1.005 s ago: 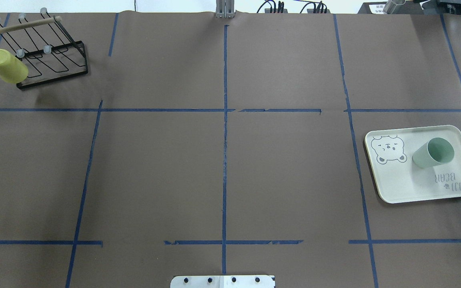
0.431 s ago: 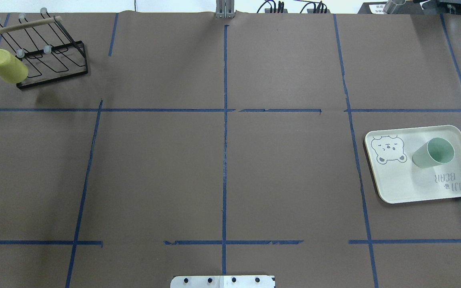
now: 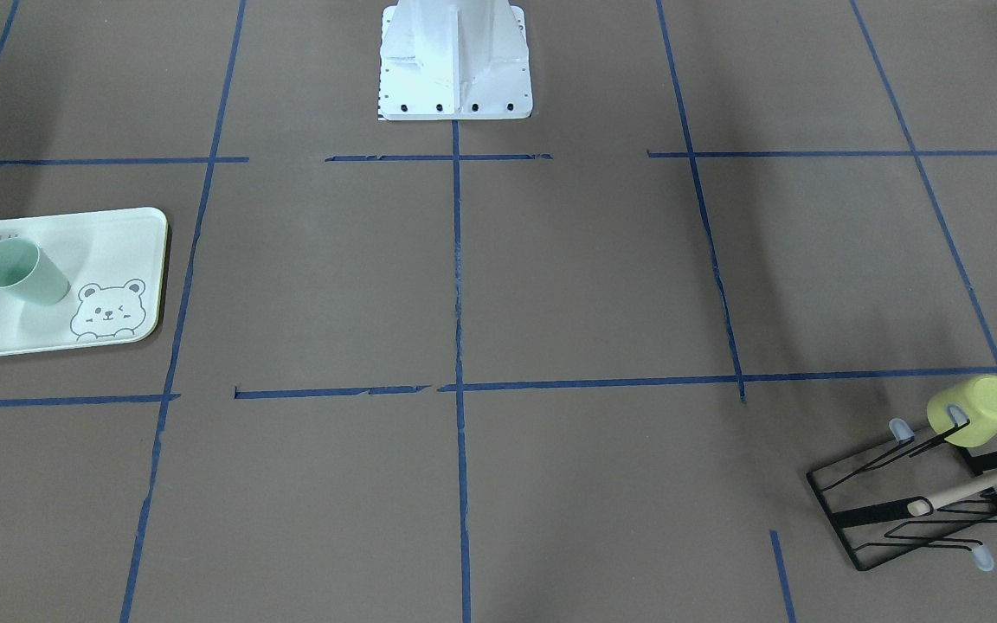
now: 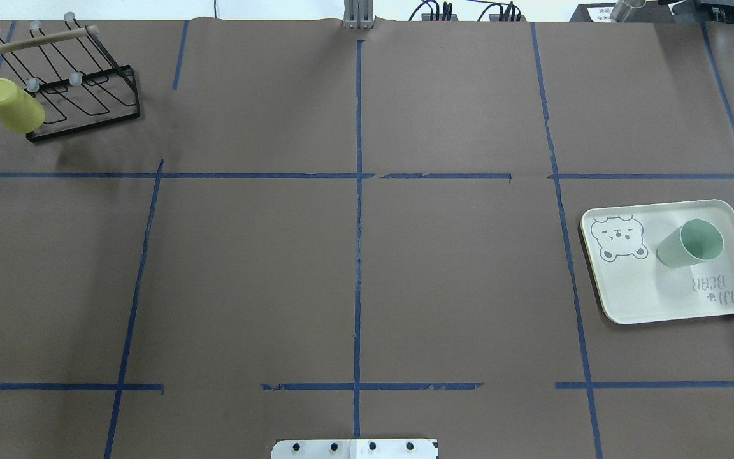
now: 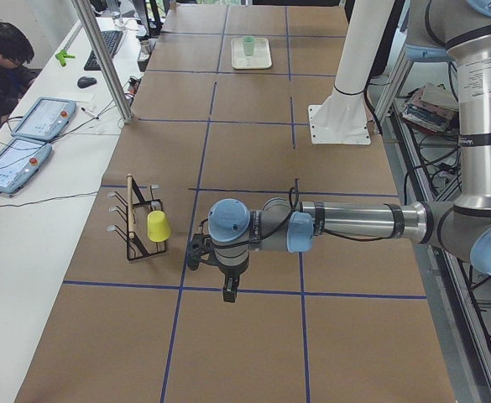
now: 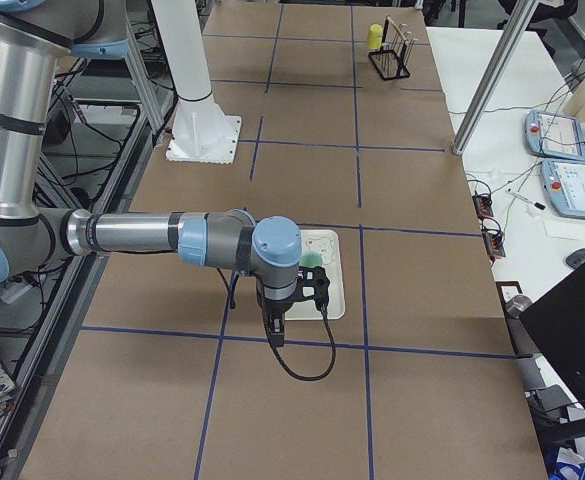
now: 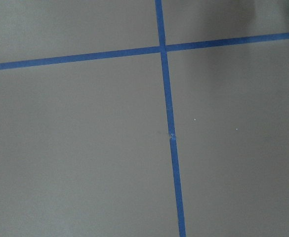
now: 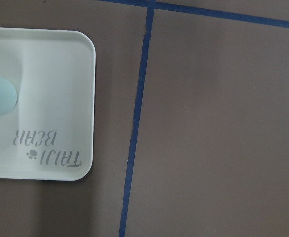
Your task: Left arm grabs green cup and hands to right arm on tray
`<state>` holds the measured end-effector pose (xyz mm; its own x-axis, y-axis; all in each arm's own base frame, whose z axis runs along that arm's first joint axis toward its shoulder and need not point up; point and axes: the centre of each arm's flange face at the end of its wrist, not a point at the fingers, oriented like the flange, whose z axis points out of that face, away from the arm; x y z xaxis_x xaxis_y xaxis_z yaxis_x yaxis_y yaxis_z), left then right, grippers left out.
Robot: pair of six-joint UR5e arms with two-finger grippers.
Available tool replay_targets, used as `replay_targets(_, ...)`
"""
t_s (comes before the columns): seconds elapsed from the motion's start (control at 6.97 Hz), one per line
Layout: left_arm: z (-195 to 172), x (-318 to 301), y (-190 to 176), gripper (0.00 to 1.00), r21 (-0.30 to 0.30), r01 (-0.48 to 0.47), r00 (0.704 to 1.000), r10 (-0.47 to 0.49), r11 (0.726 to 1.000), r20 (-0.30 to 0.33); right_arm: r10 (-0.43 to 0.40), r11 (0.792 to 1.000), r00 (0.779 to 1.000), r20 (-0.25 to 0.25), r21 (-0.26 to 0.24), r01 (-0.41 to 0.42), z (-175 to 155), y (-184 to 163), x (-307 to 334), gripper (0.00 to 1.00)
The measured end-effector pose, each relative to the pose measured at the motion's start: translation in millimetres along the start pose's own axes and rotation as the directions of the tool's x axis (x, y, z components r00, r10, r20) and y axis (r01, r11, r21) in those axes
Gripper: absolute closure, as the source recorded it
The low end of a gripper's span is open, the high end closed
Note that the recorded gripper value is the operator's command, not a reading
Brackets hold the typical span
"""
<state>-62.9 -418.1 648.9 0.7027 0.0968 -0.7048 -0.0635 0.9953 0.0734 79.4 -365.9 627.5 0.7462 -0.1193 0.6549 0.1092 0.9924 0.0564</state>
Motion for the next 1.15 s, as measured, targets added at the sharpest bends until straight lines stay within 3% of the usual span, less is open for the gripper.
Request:
replay_targets(0.43, 0, 0, 2, 0.0, -0.001, 0.002, 1.0, -0.002, 1.0, 0.004, 0.016, 0.998, 1.0, -0.005, 0.067, -0.016, 2, -6, -13, 0.0)
replay_targets(1.15, 4, -3, 3, 0.0, -0.013, 0.008, 1.0, -0.008, 1.0, 0.006, -0.01, 0.998, 1.0, -0.003, 0.064, 0.01, 9, -8, -21, 0.0)
